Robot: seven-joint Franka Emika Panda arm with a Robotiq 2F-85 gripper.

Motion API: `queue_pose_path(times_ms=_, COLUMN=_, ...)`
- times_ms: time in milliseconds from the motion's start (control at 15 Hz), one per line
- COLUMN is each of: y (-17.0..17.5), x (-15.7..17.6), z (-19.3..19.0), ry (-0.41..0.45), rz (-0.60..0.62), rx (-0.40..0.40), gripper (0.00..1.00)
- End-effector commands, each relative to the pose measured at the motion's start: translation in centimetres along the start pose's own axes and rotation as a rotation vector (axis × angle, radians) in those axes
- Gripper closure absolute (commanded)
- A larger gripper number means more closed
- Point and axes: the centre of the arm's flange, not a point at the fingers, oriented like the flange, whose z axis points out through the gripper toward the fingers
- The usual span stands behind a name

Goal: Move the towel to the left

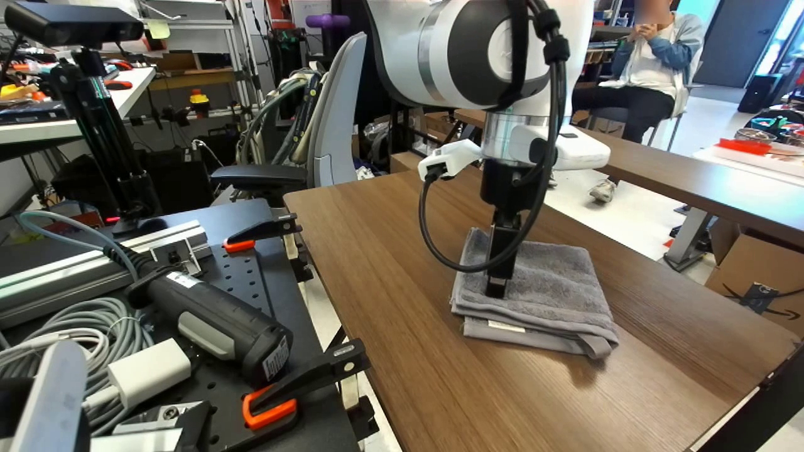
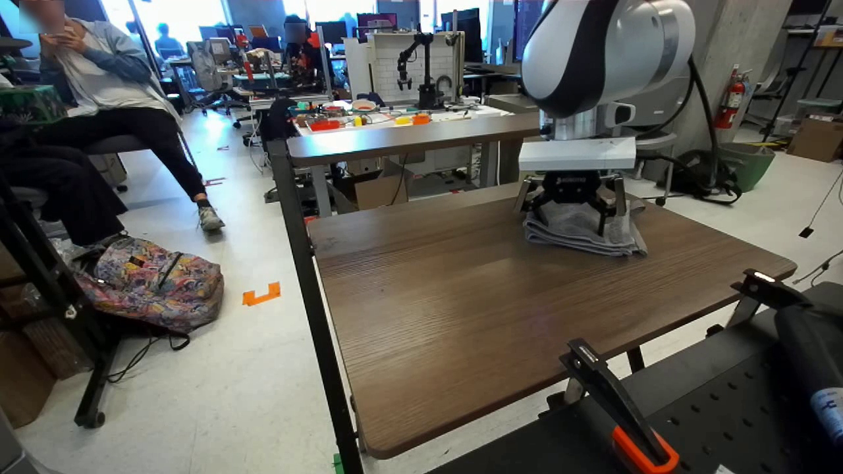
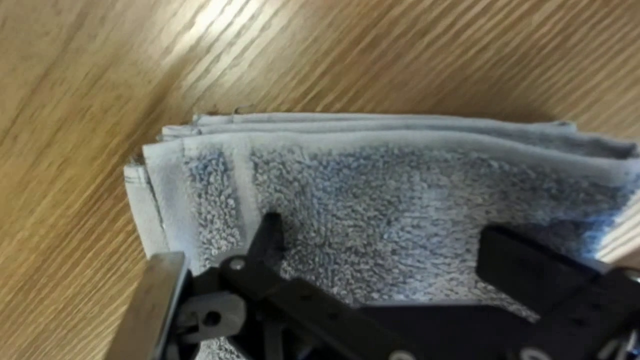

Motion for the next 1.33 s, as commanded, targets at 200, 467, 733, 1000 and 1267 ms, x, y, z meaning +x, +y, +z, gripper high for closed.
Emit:
queue_pose_path(times_ms=200, y=-6.7, x=-6.6, z=0.0, ry=-0.051, rz=-0.143, rx=0.035, gripper=0.00)
queue_pose_path(times_ms=467, y=-10.5, x=-11.0, z=-0.3, ry=-0.064, rz=-0.220, rx=0.047, gripper=0.00)
queue_pose_path(times_ms=733, y=-12.8, x=-13.6, z=-1.6, ry=-0.058, rz=-0.281, rx=0.054, gripper=0.00)
queue_pose_path(times_ms=1000, y=-14.7, x=-13.3, z=-6.4, ry=-0.050, rz=-0.318, rx=0.027, gripper=0.00)
queue_pose_path(times_ms=1267, y=-16.1, x=-12.2, z=-15.2, ry=-0.024, rz=-0.340, rx=0.042, gripper=0.00)
